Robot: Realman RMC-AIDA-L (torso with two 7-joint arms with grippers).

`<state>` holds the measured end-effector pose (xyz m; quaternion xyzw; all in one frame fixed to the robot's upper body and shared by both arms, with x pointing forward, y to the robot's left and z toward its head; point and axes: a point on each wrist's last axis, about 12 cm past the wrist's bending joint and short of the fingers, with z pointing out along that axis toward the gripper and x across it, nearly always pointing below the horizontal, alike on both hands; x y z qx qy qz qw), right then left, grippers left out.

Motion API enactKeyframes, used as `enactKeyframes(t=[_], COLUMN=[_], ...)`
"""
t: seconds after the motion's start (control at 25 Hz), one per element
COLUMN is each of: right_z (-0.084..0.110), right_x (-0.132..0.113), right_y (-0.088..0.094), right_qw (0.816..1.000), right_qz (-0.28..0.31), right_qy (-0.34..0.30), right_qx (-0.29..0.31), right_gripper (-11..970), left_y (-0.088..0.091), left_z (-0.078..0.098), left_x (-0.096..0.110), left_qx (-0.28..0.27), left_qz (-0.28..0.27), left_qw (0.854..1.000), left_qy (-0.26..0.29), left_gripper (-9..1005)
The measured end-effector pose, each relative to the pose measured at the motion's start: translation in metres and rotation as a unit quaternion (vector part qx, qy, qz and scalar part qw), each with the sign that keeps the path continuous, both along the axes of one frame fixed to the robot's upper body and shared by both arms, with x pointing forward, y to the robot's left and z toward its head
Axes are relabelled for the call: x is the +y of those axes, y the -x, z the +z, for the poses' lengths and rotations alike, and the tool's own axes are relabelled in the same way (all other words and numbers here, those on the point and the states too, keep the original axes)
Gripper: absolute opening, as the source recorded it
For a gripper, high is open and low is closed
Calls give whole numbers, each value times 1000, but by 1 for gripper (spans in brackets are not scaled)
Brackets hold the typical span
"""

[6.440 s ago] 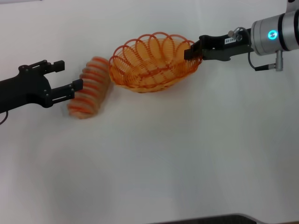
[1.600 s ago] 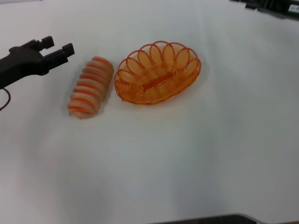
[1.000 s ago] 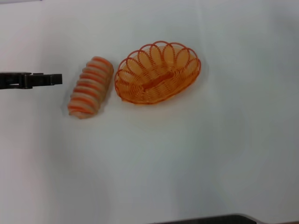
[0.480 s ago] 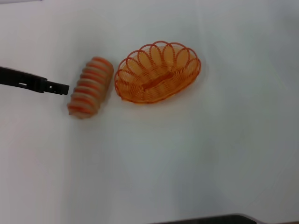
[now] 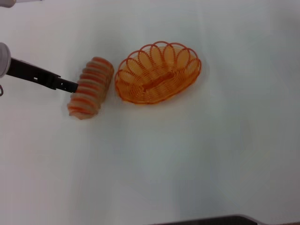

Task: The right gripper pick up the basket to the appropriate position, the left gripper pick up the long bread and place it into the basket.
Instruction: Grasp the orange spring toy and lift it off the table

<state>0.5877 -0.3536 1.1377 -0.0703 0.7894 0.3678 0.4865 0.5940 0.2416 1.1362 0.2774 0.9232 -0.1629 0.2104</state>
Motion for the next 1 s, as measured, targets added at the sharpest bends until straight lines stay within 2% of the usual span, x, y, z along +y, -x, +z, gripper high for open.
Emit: enactKeyframes(t=[0.52, 0.72, 1.0], right_z=[-10, -26, -53], right_x=[8, 20, 32], right_y=[3, 14, 35], right_qw=[999, 992, 971], right_qz=[30, 88, 161], right_qy=[26, 90, 176], right_qx=[31, 28, 3], right_gripper=[869, 869, 869], left_y=[5, 6, 5], left_z=[-2, -7, -8], left_x=[-6, -9, -10], left_qx=[20, 22, 21], left_qz=[-10, -12, -9], left_qw=[1000, 1000, 1000], left_qy=[2, 0, 9], left_gripper=[743, 743, 743])
